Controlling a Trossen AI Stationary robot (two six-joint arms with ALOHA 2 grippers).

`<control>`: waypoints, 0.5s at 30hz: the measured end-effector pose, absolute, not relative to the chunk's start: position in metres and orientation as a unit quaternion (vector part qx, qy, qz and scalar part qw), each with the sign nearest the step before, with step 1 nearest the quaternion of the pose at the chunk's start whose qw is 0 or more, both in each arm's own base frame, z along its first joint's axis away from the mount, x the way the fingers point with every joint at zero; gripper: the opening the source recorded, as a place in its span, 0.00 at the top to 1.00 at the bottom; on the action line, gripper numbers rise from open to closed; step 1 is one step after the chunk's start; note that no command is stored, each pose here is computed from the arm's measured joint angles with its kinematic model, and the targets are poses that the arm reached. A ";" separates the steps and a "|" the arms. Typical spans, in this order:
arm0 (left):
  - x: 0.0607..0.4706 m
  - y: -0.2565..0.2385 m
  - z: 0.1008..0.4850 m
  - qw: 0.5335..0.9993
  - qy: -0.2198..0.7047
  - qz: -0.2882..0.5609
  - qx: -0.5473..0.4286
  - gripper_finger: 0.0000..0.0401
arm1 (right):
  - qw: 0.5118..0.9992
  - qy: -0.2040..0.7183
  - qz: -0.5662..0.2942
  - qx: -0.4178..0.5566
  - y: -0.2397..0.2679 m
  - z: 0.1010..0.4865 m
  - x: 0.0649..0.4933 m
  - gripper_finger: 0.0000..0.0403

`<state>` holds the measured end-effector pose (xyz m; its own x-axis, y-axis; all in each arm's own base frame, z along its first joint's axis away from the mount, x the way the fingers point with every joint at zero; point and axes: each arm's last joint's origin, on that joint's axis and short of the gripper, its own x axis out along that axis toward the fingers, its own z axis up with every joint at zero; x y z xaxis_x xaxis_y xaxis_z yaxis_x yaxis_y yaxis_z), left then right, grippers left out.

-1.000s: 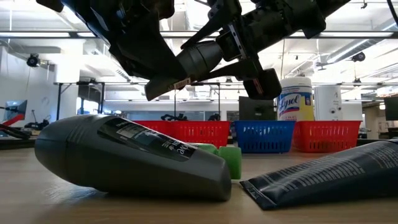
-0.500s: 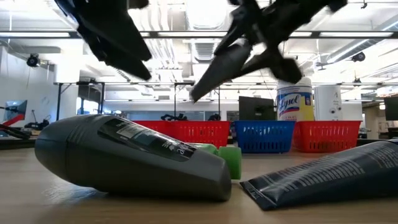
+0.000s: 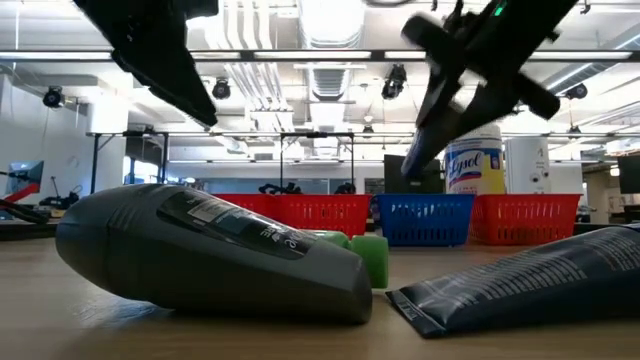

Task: Pick & Place Travel size toiletries
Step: Put the gray deodorant into the blue bin

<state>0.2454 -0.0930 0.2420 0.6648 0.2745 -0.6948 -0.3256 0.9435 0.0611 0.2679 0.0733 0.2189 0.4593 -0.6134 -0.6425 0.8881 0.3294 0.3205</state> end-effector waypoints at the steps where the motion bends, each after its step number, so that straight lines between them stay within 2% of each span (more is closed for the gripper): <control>1: 0.246 -0.092 0.241 0.910 0.380 0.163 -0.032 0.13 | 0.784 0.204 -0.488 0.325 0.071 0.214 0.271 0.52; 4: 0.245 -0.091 0.241 0.909 0.386 0.156 -0.019 0.13 | 0.776 0.202 -0.512 0.307 0.063 0.203 0.281 0.47; 9: 0.246 -0.090 0.240 0.906 0.408 0.114 -0.005 0.13 | 0.769 0.267 -0.509 0.281 0.057 0.190 0.297 0.36; 15: 0.248 -0.082 0.238 0.895 0.442 0.045 0.039 0.13 | 0.786 0.270 -0.492 0.261 0.060 0.208 0.310 0.25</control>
